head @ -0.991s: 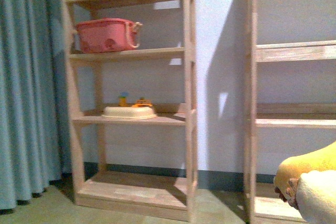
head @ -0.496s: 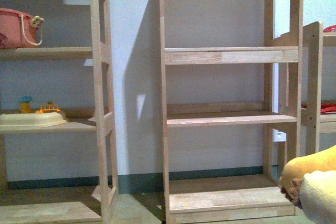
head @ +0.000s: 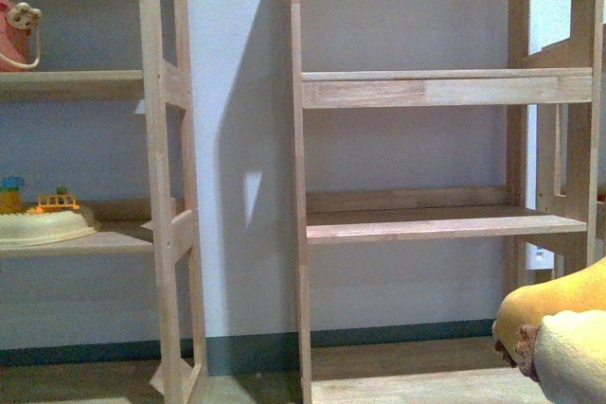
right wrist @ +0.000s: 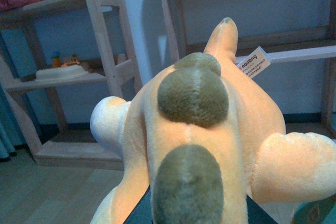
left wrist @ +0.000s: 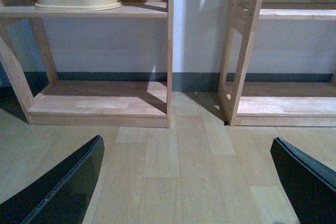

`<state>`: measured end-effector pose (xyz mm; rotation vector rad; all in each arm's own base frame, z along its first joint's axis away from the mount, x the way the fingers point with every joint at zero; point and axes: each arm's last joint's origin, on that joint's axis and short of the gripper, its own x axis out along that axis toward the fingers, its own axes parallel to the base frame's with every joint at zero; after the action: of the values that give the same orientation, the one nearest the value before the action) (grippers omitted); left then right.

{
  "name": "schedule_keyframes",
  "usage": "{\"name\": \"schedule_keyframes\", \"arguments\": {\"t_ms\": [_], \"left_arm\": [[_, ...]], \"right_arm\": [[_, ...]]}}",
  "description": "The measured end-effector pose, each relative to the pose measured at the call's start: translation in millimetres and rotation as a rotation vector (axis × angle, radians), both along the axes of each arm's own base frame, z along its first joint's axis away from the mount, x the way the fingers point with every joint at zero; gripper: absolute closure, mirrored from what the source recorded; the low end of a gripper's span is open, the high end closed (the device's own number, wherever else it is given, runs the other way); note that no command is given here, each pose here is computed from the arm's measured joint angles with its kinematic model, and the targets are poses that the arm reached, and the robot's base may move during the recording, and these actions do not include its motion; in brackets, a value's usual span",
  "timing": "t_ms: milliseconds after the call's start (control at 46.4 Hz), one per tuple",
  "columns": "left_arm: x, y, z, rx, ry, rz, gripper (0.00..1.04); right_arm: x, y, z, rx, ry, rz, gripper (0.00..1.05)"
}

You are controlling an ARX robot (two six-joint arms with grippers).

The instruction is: Put away toys

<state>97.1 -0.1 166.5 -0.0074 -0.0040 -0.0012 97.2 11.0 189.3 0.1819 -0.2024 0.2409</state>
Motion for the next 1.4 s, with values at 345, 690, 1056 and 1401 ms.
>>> {"name": "schedule_keyframes", "arguments": {"t_ms": [345,690,1056,1401], "left_arm": [[0.0,0.0,0.0,0.000,0.000,0.000,0.06],[0.0,0.0,0.0,0.000,0.000,0.001,0.06],[0.0,0.0,0.0,0.000,0.000,0.002,0.06],[0.0,0.0,0.0,0.000,0.000,0.000,0.06]], "right_arm": [[0.0,0.0,0.0,0.000,0.000,0.000,0.97],[0.0,0.0,0.0,0.000,0.000,0.000,0.97],[0.0,-0.2,0.0,0.000,0.000,-0.003,0.97],[0.0,0.0,0.0,0.000,0.000,-0.001,0.97]]}}
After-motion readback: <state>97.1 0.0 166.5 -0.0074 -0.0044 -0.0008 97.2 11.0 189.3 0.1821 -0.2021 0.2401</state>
